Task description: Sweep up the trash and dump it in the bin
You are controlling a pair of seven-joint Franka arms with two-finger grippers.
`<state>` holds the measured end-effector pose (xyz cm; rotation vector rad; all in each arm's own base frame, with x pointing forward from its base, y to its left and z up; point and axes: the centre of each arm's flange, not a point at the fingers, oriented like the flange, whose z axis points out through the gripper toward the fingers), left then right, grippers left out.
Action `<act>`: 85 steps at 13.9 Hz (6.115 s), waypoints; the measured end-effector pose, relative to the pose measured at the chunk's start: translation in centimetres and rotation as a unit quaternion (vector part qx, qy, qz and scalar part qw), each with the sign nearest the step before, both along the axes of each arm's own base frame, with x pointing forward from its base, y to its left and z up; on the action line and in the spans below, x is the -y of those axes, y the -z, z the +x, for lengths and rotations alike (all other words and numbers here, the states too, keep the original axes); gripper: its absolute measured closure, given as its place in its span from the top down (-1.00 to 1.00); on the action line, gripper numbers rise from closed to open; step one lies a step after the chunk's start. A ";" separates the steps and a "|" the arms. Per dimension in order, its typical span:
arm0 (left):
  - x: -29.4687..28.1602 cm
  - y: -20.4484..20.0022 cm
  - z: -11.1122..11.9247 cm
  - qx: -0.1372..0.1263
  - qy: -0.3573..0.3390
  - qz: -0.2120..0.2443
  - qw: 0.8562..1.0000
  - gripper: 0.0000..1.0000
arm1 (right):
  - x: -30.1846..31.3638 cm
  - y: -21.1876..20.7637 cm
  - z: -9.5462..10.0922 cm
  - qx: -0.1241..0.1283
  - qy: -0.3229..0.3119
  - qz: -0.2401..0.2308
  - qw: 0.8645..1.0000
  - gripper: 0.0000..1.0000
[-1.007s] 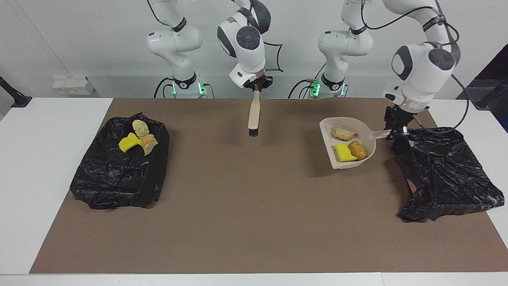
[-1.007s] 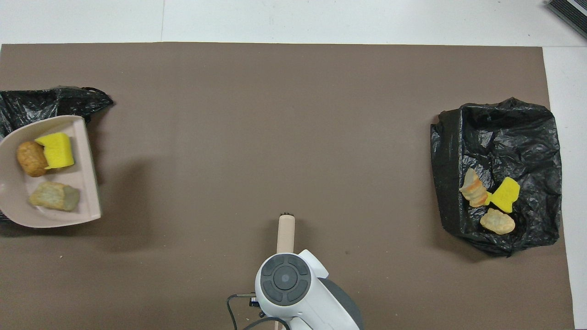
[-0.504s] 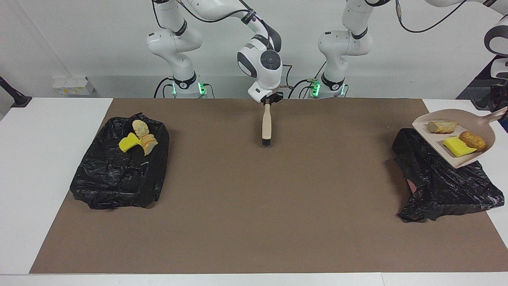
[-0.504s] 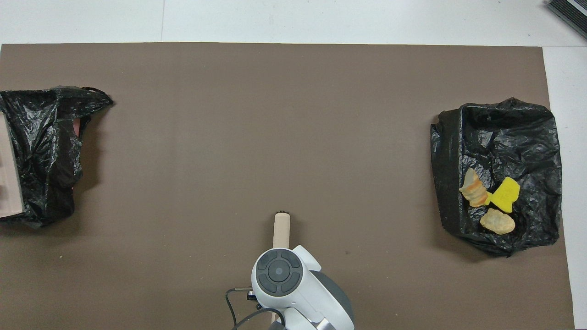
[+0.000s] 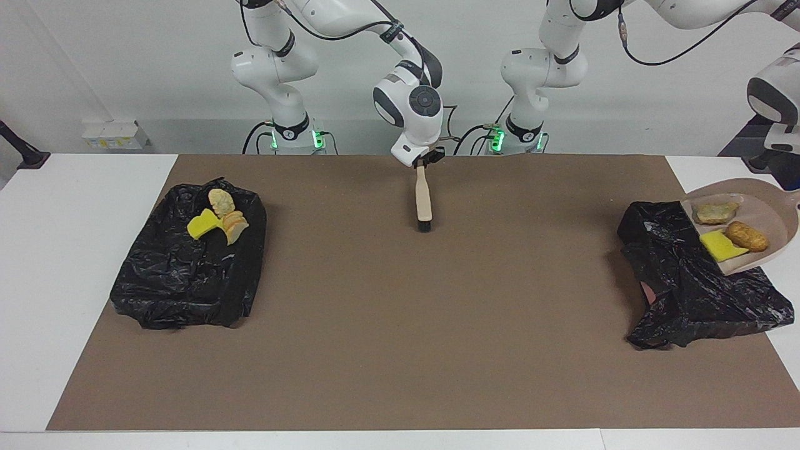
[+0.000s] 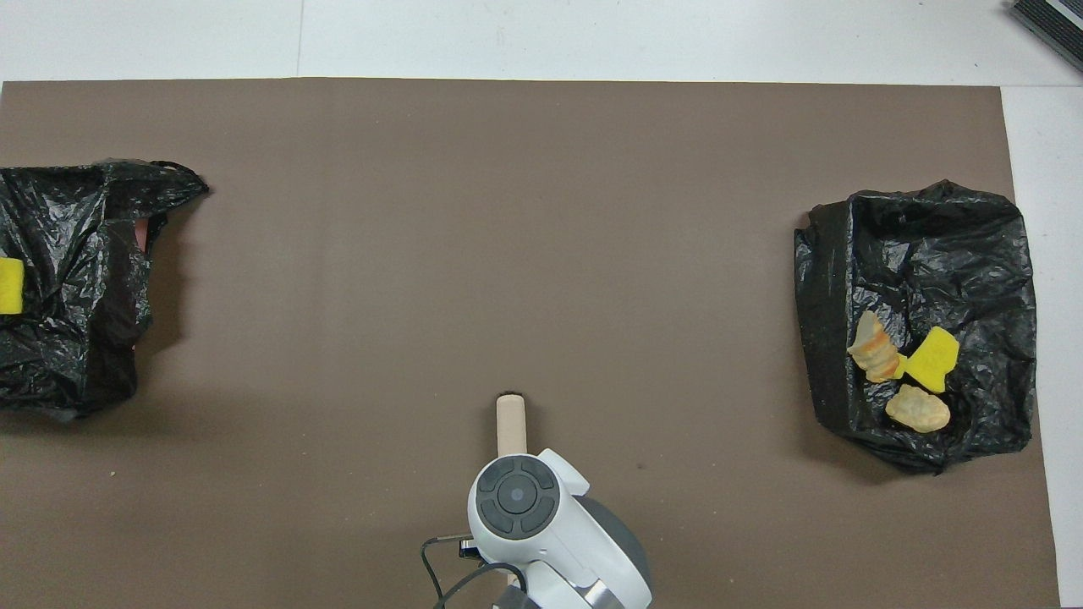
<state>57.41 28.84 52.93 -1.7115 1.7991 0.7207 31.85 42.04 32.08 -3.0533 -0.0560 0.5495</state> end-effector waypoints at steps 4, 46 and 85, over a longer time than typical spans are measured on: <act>2.4 -0.7 0.8 -0.025 0.006 0.080 0.996 -0.37 | 0.6 -1.3 1.7 0.019 -0.006 0.000 1.000 0.54; 68.7 16.3 -3.0 0.210 -0.668 -0.300 0.648 -0.37 | 45.2 -32.9 20.7 0.166 0.022 -0.017 0.986 1.00; 32.0 -15.7 -6.0 0.214 -0.618 -0.298 0.695 1.00 | 45.8 -34.3 19.6 0.177 0.024 -0.022 0.984 1.00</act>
